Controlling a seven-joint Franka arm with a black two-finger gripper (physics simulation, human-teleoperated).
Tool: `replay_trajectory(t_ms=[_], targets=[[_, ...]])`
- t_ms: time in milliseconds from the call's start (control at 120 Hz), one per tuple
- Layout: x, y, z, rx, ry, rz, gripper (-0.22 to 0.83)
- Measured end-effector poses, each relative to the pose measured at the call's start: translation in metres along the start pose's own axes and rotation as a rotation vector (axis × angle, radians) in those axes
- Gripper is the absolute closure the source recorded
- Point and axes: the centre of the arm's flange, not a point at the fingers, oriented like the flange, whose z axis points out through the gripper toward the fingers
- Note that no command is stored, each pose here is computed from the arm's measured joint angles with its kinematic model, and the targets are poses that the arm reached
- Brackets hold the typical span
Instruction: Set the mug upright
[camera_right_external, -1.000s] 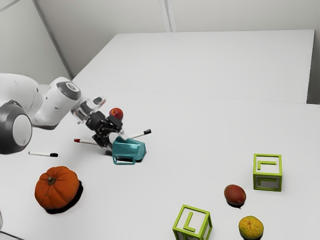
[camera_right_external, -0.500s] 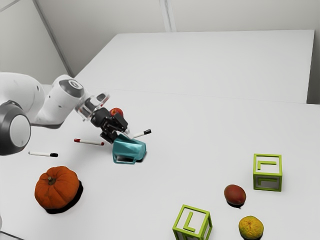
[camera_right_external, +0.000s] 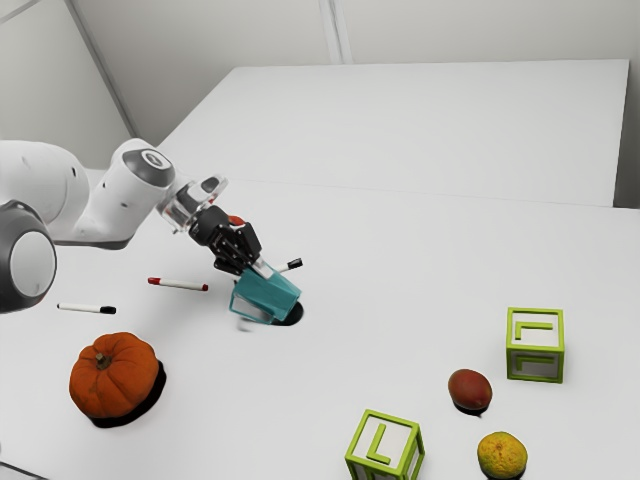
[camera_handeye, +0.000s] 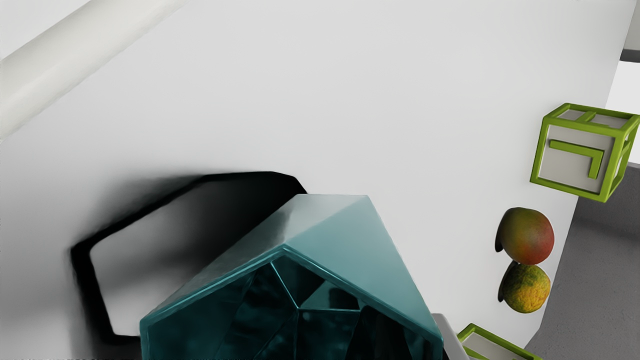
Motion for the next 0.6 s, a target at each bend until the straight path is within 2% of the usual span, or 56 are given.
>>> replay_trajectory(t_ms=[308,600], targets=[[0.001,0.014,-0.008,0.015,0.012,0.006,0.78],[-0.008,0.085,-0.020,0.209,0.024,0.149,0.78]])
